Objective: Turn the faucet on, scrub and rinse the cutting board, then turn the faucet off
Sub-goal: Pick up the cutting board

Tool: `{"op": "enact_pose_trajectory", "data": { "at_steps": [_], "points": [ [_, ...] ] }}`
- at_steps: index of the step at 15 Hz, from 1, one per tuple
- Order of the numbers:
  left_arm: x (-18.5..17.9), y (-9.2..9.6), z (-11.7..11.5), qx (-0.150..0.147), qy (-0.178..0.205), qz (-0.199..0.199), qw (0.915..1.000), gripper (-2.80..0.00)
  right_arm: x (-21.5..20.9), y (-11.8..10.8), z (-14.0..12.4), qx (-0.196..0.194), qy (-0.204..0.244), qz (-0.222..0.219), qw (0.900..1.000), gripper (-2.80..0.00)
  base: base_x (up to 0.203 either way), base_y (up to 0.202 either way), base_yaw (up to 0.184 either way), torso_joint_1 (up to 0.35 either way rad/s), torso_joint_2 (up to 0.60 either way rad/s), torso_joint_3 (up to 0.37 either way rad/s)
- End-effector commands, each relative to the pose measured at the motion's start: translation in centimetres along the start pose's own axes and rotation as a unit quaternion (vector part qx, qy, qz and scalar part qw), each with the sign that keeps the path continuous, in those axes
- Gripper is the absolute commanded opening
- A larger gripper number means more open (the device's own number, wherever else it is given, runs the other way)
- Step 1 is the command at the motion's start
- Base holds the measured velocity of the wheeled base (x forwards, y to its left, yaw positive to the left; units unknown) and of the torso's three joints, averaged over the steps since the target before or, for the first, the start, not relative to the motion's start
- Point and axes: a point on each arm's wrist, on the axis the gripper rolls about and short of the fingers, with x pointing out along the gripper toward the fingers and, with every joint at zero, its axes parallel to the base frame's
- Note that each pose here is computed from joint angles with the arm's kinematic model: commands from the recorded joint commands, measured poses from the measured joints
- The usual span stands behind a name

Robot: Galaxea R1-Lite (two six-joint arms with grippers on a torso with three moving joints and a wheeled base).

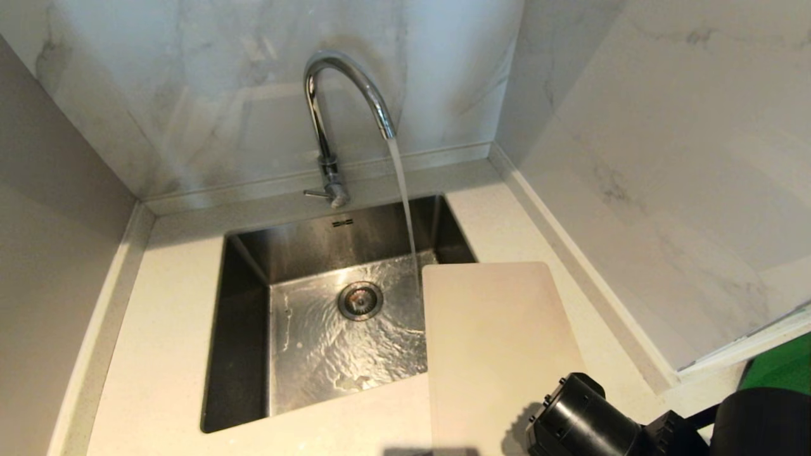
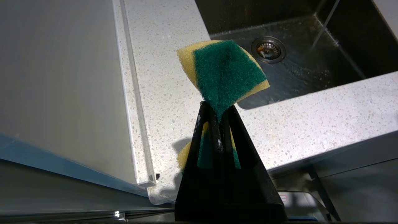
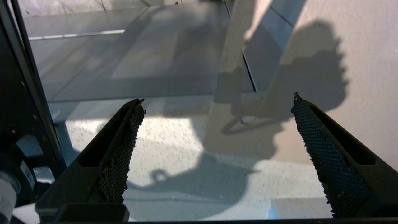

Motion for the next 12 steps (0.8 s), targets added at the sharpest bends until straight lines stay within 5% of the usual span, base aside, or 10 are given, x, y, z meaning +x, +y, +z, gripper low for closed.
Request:
{"op": "enact_pose_trajectory", "data": {
  "at_steps": [1, 12],
  "points": [
    [0.0, 0.0, 0.0, 0.0, 0.0, 0.0, 1.0, -2.8, 1.2, 0.6, 0.4, -0.007, -0.006, 0.0, 1.0, 0.0, 0.0, 0.0, 0.0, 0.0, 0.0, 0.0],
    [0.0, 0.0, 0.0, 0.0, 0.0, 0.0, 1.0, -2.8, 4.0, 1.0, 1.0, 0.007, -0.012, 0.019, 1.0, 0.0, 0.0, 0.0, 0.0, 0.0, 0.0, 0.0]
  ]
}}
